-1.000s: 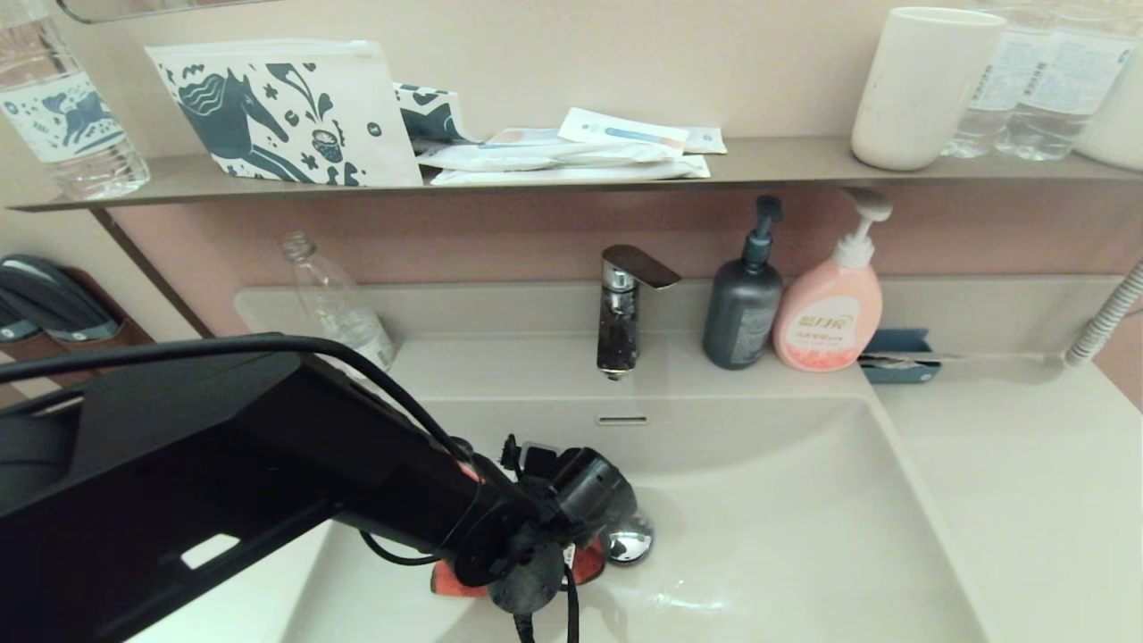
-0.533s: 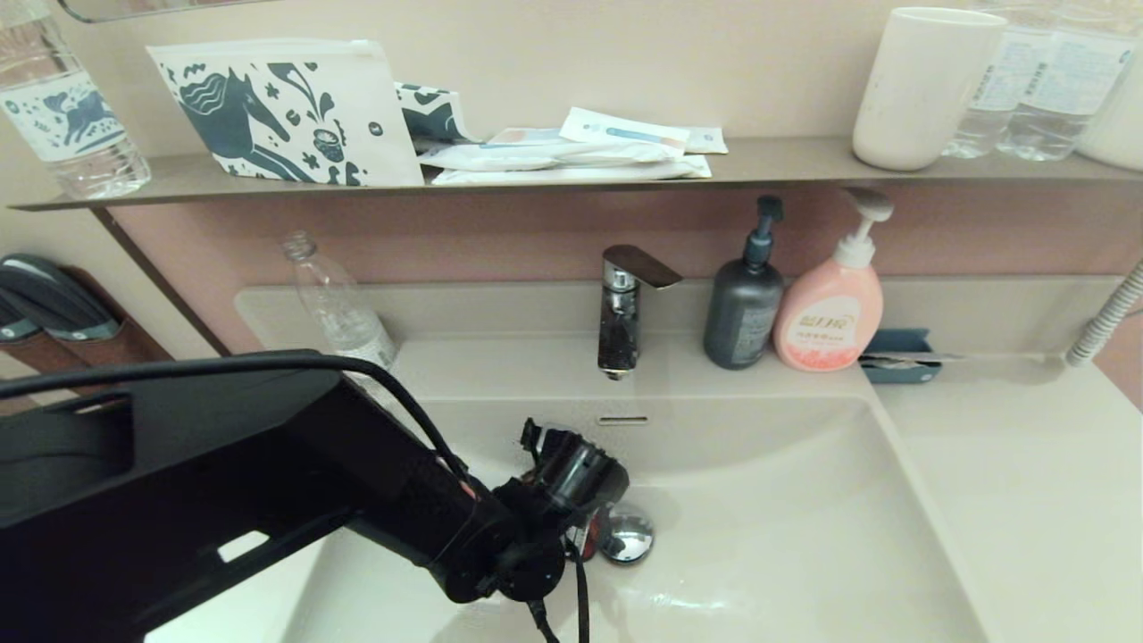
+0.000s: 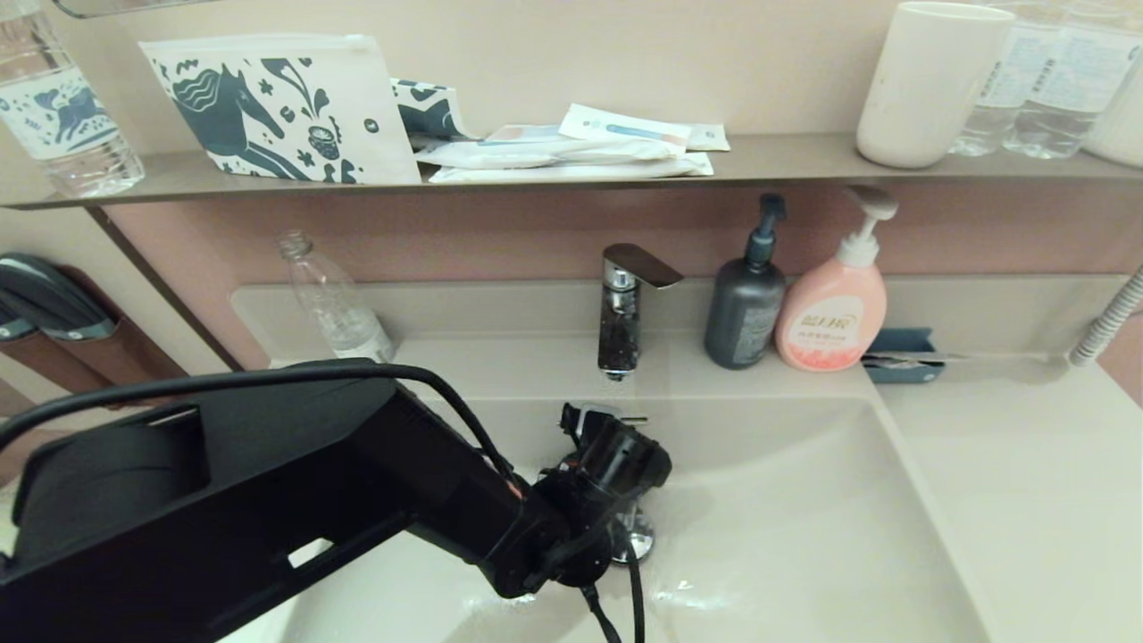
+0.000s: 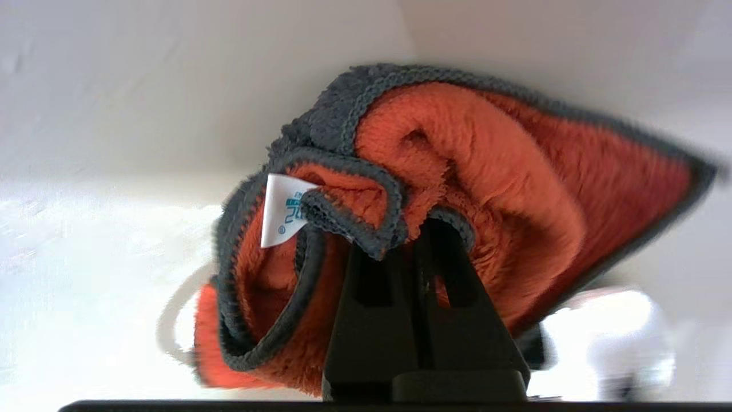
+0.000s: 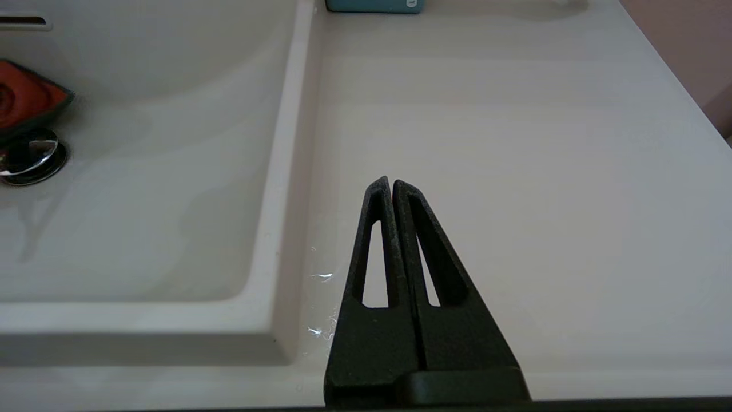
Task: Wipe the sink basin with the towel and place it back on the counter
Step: Wipe the sink
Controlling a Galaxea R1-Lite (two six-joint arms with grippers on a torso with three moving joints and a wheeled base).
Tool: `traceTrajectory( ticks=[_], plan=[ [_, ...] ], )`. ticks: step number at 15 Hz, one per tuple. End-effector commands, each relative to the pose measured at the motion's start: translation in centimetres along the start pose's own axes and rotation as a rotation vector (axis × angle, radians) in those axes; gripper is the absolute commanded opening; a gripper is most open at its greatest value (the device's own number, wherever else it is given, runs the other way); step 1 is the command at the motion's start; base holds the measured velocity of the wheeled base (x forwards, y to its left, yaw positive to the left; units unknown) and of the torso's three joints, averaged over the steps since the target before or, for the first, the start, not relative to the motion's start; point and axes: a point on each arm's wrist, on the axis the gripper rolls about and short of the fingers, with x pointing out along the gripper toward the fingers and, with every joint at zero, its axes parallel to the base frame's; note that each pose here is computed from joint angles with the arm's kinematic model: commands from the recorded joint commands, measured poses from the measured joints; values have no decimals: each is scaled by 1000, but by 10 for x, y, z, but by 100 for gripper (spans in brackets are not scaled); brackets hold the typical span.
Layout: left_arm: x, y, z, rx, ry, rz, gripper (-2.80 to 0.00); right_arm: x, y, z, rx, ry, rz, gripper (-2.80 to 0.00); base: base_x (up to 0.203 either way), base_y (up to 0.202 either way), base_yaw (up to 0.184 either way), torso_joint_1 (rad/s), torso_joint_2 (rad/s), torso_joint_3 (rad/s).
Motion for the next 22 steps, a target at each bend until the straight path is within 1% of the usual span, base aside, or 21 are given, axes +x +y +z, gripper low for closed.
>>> traceTrajectory(
  ticks=[1,3,6,8,10,11,13,16,17,19,20,22],
  plan=[
    [-8,-14,13,-44,-45,-26,-280,0,0,0,0,1,0,-280,0,0,0,0,0,0],
    [-14,-27,16,-72,-42,-38,-280,0,0,0,0,1,0,-280,0,0,0,0,0,0],
    [-18,-57,2,-114,3,-53,-280,0,0,0,0,2,0,-280,0,0,0,0,0,0],
    [-18,-74,-2,-136,6,-50,-280,0,0,0,0,1,0,-280,0,0,0,0,0,0],
    [-21,-85,1,-170,15,-54,-280,0,0,0,0,1,0,-280,0,0,0,0,0,0],
    [-25,-90,1,-178,35,-50,-280,0,0,0,0,1,0,-280,0,0,0,0,0,0],
    [-39,-100,-10,-178,79,-53,-280,0,0,0,0,1,0,-280,0,0,0,0,0,0],
    [-50,-105,-17,-169,103,-58,-280,0,0,0,0,1,0,-280,0,0,0,0,0,0],
    [-52,-105,-25,-140,133,-40,-280,0,0,0,0,1,0,-280,0,0,0,0,0,0],
    [-57,-104,-43,-110,207,4,-280,0,0,0,0,1,0,-280,0,0,0,0,0,0],
    [-59,-99,-51,-95,256,26,-280,0,0,0,0,1,0,-280,0,0,0,0,0,0],
    [-62,-89,-61,-72,302,47,-280,0,0,0,0,1,0,-280,0,0,0,0,0,0]
  ],
)
